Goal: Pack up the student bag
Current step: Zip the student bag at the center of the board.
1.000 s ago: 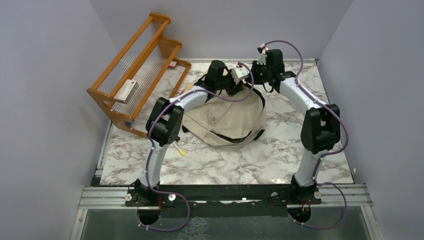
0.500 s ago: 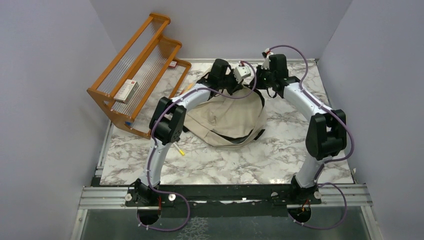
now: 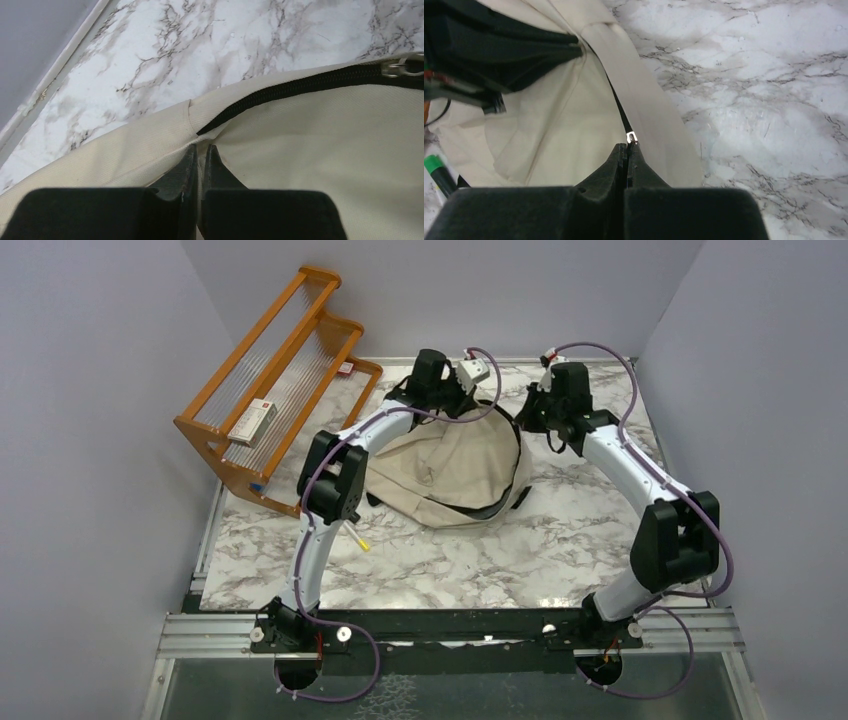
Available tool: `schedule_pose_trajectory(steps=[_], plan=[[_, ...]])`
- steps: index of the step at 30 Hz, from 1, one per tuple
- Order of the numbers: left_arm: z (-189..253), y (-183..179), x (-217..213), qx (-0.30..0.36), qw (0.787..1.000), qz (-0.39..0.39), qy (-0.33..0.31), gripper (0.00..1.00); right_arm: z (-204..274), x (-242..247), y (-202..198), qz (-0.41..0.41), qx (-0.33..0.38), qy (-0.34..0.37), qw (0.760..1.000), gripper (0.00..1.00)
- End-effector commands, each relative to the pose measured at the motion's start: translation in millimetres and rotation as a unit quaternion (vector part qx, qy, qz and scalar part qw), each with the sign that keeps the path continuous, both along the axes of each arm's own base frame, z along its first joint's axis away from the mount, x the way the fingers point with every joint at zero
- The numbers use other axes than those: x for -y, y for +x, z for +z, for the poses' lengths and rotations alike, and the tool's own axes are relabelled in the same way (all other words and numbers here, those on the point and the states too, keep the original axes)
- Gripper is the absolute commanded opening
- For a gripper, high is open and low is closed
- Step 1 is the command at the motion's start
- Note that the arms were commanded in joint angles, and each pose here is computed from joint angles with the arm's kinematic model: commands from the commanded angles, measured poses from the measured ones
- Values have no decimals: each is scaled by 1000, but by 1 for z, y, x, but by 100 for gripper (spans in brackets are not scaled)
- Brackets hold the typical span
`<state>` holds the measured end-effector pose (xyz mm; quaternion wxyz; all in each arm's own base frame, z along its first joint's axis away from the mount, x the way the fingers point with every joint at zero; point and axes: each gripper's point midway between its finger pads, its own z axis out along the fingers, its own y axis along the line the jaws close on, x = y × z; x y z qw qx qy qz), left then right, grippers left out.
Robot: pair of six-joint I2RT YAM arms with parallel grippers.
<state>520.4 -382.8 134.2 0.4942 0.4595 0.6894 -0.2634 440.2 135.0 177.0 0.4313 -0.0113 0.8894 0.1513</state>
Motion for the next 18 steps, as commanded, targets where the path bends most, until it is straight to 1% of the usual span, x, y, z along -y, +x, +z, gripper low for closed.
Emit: schedule_pose_trajectory(steps=[1, 7, 13, 18], plan=[[8, 43, -35, 15, 998, 67, 2, 0, 11, 14, -20, -19, 7, -8, 1000, 0], [13, 64, -46, 10, 995, 97, -3, 0, 5, 13, -48, -3, -12, 2, 1000, 0], [6, 82, -58, -3, 991, 135, -5, 0, 0, 2, -80, 25, -32, 42, 998, 0], [-2, 90, -68, -20, 987, 161, -13, 0, -6, -9, -101, 53, -52, 72, 995, 0]])
